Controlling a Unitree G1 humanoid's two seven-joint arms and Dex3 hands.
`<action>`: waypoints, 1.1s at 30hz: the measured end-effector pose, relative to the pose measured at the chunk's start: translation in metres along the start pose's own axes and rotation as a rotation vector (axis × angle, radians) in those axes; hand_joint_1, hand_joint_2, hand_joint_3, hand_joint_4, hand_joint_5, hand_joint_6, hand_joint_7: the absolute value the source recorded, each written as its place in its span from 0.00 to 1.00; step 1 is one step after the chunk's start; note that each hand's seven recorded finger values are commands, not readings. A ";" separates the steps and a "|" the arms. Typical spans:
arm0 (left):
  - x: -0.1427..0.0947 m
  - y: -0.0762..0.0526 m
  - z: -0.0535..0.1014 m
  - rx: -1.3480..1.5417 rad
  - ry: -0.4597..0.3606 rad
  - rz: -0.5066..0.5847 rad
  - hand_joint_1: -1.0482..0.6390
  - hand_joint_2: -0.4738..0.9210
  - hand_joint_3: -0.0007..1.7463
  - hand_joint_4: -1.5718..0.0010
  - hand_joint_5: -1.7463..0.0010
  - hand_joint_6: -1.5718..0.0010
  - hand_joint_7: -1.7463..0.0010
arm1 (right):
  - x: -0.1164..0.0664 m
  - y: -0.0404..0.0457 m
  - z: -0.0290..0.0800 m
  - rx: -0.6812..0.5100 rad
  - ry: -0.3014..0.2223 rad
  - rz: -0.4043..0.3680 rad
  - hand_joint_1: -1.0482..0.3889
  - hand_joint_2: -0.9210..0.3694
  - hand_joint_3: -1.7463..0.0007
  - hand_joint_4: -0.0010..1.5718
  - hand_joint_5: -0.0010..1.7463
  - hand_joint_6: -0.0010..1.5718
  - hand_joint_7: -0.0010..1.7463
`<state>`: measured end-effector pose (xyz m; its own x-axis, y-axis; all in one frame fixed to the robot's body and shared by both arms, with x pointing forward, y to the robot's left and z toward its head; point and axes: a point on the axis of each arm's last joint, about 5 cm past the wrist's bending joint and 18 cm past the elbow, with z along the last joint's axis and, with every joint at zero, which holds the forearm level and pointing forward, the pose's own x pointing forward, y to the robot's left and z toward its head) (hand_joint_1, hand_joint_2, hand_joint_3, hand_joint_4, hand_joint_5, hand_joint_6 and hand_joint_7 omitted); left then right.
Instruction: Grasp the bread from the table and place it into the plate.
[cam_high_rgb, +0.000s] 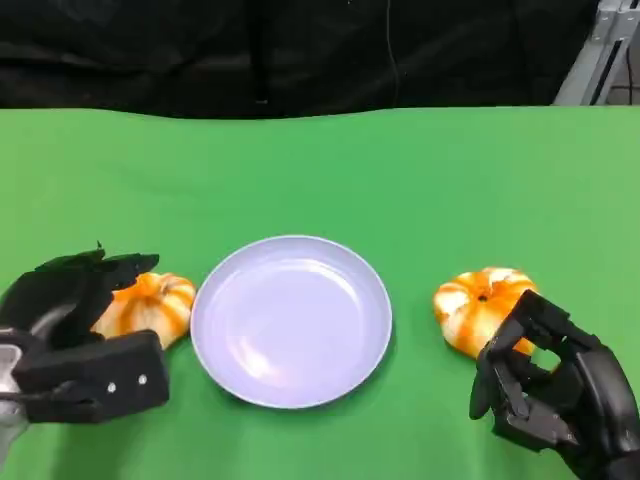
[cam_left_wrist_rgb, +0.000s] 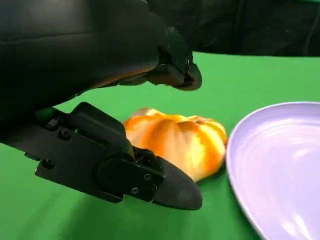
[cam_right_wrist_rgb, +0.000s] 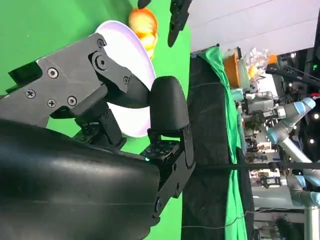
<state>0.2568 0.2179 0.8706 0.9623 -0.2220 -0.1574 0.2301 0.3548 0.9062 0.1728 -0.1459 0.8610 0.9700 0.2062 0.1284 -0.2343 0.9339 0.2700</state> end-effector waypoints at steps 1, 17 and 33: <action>0.002 -0.002 -0.001 0.002 0.009 -0.008 0.15 1.00 0.08 0.81 0.97 0.71 0.99 | 0.000 0.0000 0.000 0.000 0.000 -0.001 0.64 0.24 0.37 0.52 1.00 0.38 1.00; 0.013 -0.031 0.001 0.029 0.042 -0.013 0.53 1.00 0.13 0.60 0.96 0.52 0.97 | 0.000 0.0012 0.001 0.006 0.005 0.000 0.64 0.24 0.37 0.53 1.00 0.38 1.00; 0.014 -0.031 0.000 0.043 0.092 0.094 0.58 1.00 0.17 0.53 0.02 0.55 0.23 | 0.000 0.0010 0.001 0.005 0.001 -0.002 0.63 0.25 0.37 0.53 1.00 0.38 1.00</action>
<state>0.2632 0.2034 0.8406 0.9890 -0.1044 -0.1049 0.1340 0.3305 0.9342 0.1724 -0.1454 0.8626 0.9705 0.2047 0.1271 -0.2327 0.9329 0.2748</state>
